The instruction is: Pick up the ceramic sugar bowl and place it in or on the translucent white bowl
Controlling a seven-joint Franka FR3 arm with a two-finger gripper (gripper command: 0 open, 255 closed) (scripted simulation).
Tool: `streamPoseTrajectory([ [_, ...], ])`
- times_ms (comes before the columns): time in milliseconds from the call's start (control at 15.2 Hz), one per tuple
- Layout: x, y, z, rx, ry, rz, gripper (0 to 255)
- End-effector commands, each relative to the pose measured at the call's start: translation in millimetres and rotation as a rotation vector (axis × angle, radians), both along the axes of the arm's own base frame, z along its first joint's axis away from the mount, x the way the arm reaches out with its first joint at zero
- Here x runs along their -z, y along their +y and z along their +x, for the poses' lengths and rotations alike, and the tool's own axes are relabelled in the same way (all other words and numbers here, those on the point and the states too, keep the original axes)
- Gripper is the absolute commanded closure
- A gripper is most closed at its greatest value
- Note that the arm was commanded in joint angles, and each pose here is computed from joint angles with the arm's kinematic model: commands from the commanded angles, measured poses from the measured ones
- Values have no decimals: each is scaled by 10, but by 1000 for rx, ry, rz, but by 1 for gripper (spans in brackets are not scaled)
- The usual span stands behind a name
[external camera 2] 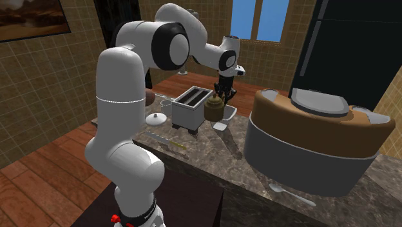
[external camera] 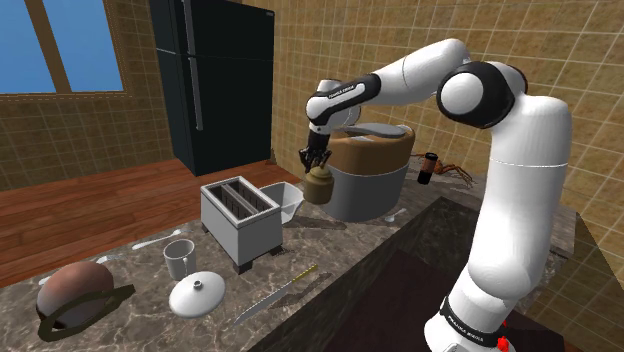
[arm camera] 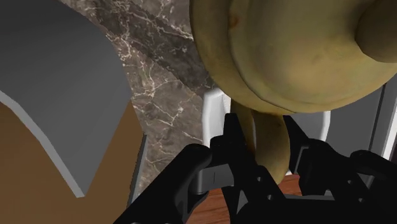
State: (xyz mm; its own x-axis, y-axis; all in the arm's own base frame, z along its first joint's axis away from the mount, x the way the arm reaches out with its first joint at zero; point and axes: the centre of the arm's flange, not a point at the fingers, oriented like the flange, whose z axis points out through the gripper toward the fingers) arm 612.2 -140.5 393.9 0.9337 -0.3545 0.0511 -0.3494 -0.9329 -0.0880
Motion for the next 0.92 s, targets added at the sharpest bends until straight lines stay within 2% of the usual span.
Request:
streamPoseTrajectory([
  [0,-45,2,207,0,-1,0,255],
  [660,-117,23,1602,0,-1,0,255],
  [858,42,23,1602,0,-1,0,255],
])
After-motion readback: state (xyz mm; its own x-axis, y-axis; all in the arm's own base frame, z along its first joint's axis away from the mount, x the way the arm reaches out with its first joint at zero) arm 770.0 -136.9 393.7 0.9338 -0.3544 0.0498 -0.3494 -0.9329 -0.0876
